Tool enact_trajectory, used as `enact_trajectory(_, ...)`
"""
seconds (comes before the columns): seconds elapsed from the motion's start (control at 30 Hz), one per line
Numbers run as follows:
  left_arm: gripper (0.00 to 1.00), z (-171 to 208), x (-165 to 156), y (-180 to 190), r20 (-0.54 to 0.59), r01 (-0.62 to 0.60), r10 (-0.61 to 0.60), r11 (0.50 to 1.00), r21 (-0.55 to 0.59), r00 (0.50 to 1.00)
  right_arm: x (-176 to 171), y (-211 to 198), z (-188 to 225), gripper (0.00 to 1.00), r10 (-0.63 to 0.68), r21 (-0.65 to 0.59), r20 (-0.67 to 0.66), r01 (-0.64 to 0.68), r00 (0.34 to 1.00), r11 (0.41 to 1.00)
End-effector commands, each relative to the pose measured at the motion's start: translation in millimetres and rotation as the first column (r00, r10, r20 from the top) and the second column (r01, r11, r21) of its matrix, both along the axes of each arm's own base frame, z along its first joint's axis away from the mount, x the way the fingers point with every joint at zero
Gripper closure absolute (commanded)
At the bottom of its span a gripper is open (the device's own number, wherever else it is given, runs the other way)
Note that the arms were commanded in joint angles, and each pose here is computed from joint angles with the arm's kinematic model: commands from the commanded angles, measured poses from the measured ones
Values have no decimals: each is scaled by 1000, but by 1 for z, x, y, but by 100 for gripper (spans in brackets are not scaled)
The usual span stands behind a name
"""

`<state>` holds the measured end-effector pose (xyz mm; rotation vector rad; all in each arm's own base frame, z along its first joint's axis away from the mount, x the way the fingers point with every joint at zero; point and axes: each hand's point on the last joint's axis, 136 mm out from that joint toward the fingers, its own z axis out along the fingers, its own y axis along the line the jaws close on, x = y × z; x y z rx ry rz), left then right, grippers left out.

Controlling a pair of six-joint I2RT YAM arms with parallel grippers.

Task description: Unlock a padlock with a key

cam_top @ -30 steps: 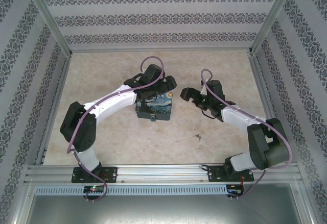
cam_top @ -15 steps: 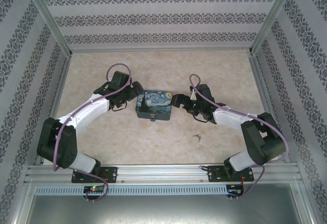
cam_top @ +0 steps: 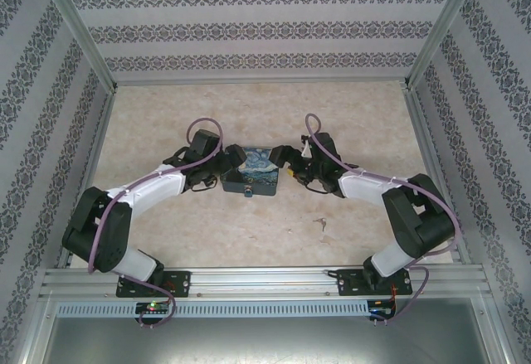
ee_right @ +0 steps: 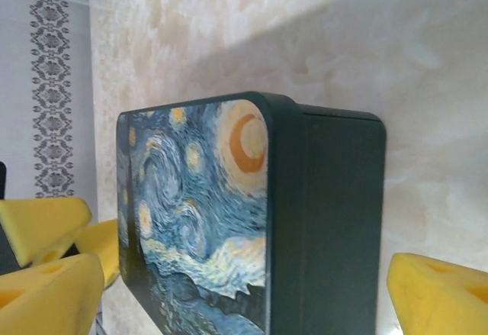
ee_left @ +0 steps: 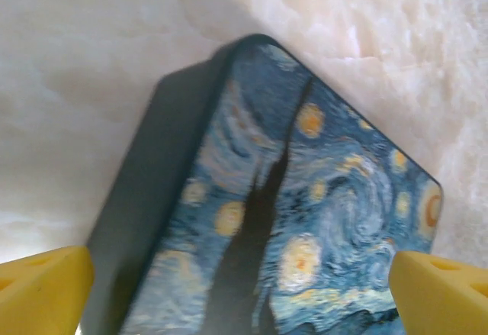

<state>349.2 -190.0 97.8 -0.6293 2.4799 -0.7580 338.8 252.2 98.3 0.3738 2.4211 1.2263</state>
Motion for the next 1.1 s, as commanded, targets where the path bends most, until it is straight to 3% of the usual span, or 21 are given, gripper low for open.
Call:
enact_trajectory(0.0, 1, 3, 6, -17, 27, -9, 11, 998, -64, 1000, 11, 13, 16, 6, -2, 68, 8, 1, 1000, 998)
enact_trajectory(0.5, 1, 0, 6, -23, 35, -20, 22, 999, -40, 999, 40, 8, 26, 5, -77, 143, -22, 80, 997, 987)
enact_trajectory(0.7, 1, 10, 8, -5, 63, -32, 30, 999, 35, 998, 41, -38, 28, 2, -165, 84, -4, 165, 986, 983)
enact_trajectory(0.87, 1, 30, 9, 15, 109, -62, 56, 997, 51, 992, 41, -92, 57, 2, -319, -26, 129, 325, 939, 945)
enact_trajectory(0.93, 1, 38, 8, 19, 128, -66, 58, 996, 56, 990, 37, -113, 73, 2, -400, -6, 184, 408, 898, 913)
enact_trajectory(1.07, 1, 49, 9, 19, 150, -61, 53, 997, 51, 987, 38, -130, 106, 2, -374, 96, 237, 362, 896, 927)
